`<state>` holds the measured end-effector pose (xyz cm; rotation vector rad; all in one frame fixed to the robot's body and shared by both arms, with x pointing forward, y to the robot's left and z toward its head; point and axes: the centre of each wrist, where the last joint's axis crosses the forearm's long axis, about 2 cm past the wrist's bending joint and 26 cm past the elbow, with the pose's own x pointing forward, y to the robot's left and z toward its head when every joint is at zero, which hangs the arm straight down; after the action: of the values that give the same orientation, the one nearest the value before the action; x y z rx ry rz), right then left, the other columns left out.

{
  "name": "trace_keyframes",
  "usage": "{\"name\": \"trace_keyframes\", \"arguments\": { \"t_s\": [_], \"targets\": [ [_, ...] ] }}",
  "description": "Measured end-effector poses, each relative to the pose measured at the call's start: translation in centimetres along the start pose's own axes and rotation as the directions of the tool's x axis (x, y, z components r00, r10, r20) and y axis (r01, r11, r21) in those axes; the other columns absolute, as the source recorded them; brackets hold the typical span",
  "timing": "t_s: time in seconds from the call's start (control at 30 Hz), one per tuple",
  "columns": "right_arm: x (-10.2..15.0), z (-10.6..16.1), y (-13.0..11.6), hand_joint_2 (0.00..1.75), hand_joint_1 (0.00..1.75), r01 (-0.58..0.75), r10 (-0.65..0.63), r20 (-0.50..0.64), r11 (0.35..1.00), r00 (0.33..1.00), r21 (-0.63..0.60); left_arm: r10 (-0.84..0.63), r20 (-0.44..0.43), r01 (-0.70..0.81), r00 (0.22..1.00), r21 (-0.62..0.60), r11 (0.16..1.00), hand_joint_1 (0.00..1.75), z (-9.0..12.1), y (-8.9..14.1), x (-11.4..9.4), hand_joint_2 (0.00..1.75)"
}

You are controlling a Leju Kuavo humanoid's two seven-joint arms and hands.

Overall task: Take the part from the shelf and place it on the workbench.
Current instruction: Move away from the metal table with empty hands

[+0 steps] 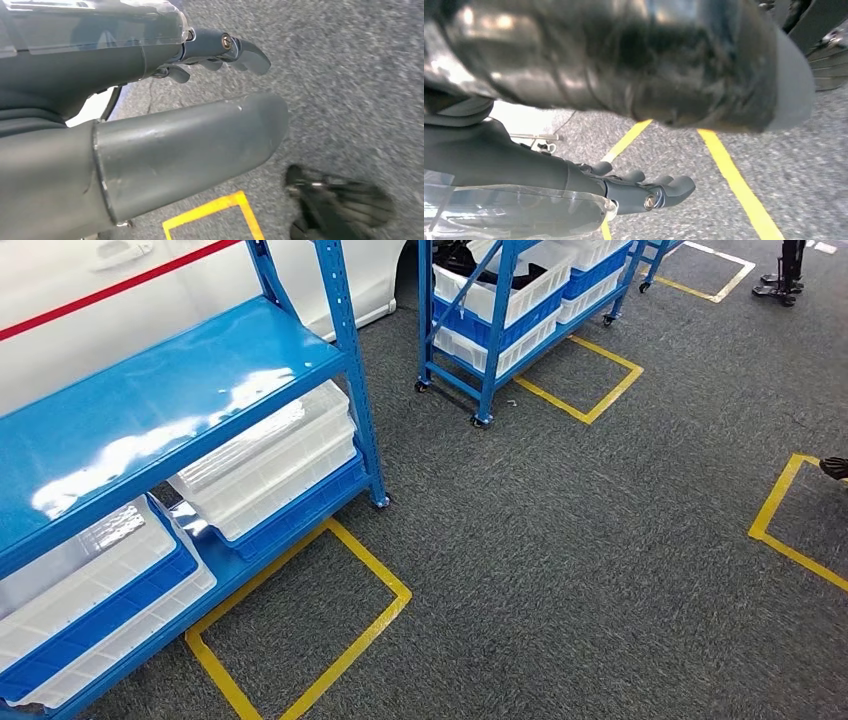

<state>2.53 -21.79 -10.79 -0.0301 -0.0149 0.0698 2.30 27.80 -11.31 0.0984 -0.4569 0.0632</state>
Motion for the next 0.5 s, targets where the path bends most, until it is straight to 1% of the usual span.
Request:
{"name": "trace_keyframes", "arguments": {
  "t_s": [0.1,0.33,0.5],
  "targets": [
    [-0.15,-0.01,0.04,0.00,0.00,-0.003,0.003,-0.004,1.000,1.000,0.004,-0.001,-0.001,0.001,1.000,0.000,1.000,0.00,0.01,0.00,-0.03,0.00],
    [0.38,0.03,0.04,0.00,0.00,-0.008,0.008,0.006,1.000,1.000,0.011,-0.008,0.008,0.008,1.000,-0.001,1.000,0.00,-0.16,-0.04,0.41,0.00],
    [-0.12,-0.01,0.02,0.00,0.00,-0.008,0.008,-0.004,1.000,1.000,0.010,-0.008,0.004,0.008,1.000,-0.003,1.000,0.00,-0.07,-0.14,0.22,0.00]
  ]
}}
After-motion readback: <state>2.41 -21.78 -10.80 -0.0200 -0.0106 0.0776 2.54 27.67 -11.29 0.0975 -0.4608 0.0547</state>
